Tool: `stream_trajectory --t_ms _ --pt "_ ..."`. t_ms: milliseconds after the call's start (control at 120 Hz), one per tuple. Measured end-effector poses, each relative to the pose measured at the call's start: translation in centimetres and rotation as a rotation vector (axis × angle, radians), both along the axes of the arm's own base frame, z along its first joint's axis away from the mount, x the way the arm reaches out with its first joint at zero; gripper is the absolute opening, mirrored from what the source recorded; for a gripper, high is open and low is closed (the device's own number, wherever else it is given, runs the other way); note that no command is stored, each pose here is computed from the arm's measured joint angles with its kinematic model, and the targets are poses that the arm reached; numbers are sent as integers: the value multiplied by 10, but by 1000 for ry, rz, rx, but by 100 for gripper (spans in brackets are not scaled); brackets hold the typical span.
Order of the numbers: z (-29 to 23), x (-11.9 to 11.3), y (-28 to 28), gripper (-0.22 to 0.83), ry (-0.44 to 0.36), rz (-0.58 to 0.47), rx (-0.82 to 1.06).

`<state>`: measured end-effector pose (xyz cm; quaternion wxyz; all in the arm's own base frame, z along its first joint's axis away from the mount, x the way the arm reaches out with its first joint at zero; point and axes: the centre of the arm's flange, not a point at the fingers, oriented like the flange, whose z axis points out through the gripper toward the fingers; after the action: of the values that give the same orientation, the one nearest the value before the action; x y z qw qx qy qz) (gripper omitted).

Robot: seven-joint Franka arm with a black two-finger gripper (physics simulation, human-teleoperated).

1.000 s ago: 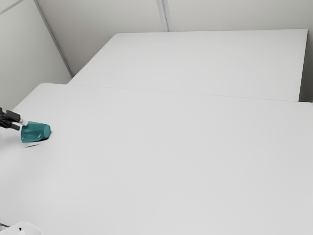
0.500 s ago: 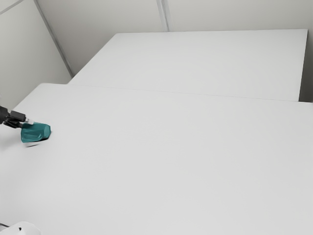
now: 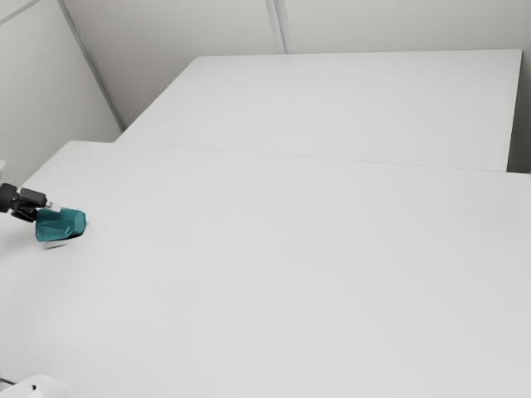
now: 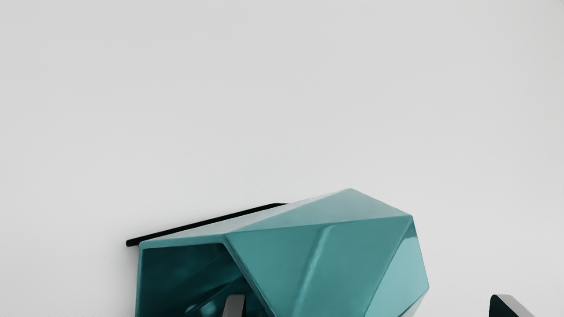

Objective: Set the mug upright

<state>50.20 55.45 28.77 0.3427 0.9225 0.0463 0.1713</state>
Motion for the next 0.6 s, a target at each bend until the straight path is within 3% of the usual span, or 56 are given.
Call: stream_trajectory --t_ms 250,600 --pt "-3 0 -4 59 18 18 -37" --pt "-12 -5 -2 43 43 45 -59"
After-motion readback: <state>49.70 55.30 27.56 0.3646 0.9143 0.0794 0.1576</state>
